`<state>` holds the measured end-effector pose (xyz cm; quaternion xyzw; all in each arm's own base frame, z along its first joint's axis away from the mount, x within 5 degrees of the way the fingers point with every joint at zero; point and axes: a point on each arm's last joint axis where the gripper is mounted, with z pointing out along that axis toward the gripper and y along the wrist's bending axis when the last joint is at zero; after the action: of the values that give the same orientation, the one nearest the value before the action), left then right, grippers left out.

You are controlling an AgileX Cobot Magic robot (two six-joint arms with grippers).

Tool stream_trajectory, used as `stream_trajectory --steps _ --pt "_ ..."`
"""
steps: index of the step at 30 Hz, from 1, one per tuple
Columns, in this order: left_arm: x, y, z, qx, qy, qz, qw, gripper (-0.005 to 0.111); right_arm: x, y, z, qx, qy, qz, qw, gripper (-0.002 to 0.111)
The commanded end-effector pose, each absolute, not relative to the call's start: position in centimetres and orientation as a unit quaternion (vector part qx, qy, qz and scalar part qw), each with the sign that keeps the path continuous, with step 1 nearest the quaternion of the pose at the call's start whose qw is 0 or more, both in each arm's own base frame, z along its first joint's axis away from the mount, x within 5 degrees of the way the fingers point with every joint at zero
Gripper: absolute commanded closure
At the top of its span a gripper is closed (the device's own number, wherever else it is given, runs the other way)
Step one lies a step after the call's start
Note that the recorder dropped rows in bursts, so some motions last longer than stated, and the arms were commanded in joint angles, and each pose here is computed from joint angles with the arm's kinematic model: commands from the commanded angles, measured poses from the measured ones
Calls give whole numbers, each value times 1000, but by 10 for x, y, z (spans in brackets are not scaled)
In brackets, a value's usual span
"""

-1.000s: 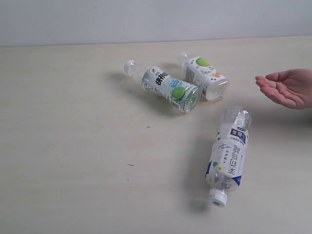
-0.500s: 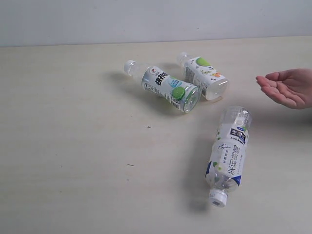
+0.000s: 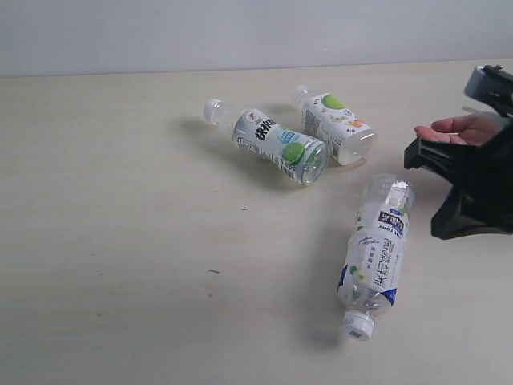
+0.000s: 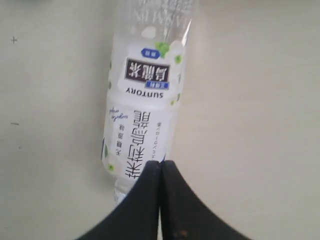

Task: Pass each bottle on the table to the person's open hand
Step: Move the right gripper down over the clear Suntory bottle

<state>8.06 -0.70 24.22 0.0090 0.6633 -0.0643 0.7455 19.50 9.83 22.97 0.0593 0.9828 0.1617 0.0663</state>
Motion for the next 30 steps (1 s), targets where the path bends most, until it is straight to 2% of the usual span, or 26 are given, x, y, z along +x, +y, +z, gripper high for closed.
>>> stream_trajectory --steps 1,2,4,7,8,9,18,30 --pt "80 -7 241 9 661 -63 748 107 194 113 219 51 986 134 81 101" --pt "80 -7 241 9 661 -63 748 107 196 115 217 54 987 130 83 94" --pt "80 -7 241 9 661 -63 748 107 202 120 214 67 986 129 75 75" --pt "80 -7 241 9 661 -63 748 107 208 125 209 63 989 117 59 37" --pt "80 -7 241 9 661 -63 748 107 212 126 207 61 990 114 59 28" --pt "80 -7 241 9 661 -63 748 107 215 128 205 63 989 115 62 24" --pt "80 -7 241 9 661 -63 748 107 244 143 181 70 992 102 41 23" --pt "80 -7 241 9 661 -63 748 107 255 149 149 94 992 87 7 32"
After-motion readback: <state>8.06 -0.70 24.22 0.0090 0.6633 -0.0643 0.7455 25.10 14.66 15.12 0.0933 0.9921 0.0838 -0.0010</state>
